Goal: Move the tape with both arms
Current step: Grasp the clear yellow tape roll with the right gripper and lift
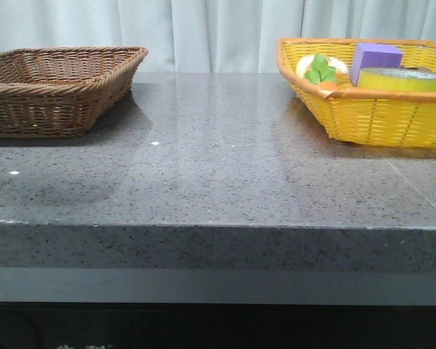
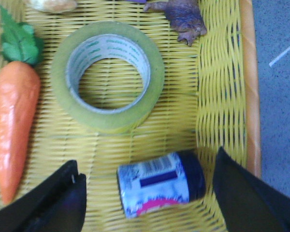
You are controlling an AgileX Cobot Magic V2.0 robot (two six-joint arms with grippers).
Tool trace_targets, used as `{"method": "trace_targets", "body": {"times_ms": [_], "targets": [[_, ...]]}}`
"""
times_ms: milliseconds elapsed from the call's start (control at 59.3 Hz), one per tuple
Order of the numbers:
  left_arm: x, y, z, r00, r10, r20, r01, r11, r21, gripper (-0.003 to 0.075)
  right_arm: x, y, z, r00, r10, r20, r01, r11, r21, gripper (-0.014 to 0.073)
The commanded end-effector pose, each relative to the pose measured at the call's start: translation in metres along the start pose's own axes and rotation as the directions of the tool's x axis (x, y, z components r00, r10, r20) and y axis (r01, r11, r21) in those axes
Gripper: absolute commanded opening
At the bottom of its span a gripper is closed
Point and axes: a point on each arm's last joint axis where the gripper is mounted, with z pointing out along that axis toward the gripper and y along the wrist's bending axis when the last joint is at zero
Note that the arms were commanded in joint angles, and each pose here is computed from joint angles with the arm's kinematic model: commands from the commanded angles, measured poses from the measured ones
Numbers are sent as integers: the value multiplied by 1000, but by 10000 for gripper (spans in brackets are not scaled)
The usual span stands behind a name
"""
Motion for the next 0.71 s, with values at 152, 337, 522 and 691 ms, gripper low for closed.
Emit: {"method": "trace_targets", "body": {"times_ms": [152, 337, 522, 691], "targets": [[-19, -1, -8, 993, 1, 121, -1, 1000, 4, 420, -43, -9, 24, 1000, -15, -18, 16, 999, 46, 560], [-19, -1, -8, 993, 1, 121, -1, 1000, 4, 418, -57, -12, 55, 997, -16, -79, 14, 1000, -16, 560], [-19, -2, -8, 993, -6, 121, 5, 1000, 7, 418, -61, -12, 85, 994, -14, -110, 8, 998, -55, 560], [-19, -2, -8, 993, -7, 121, 6, 1000, 8, 418, -61, -10, 111, 991, -1, -131, -9, 997, -77, 560]]}}
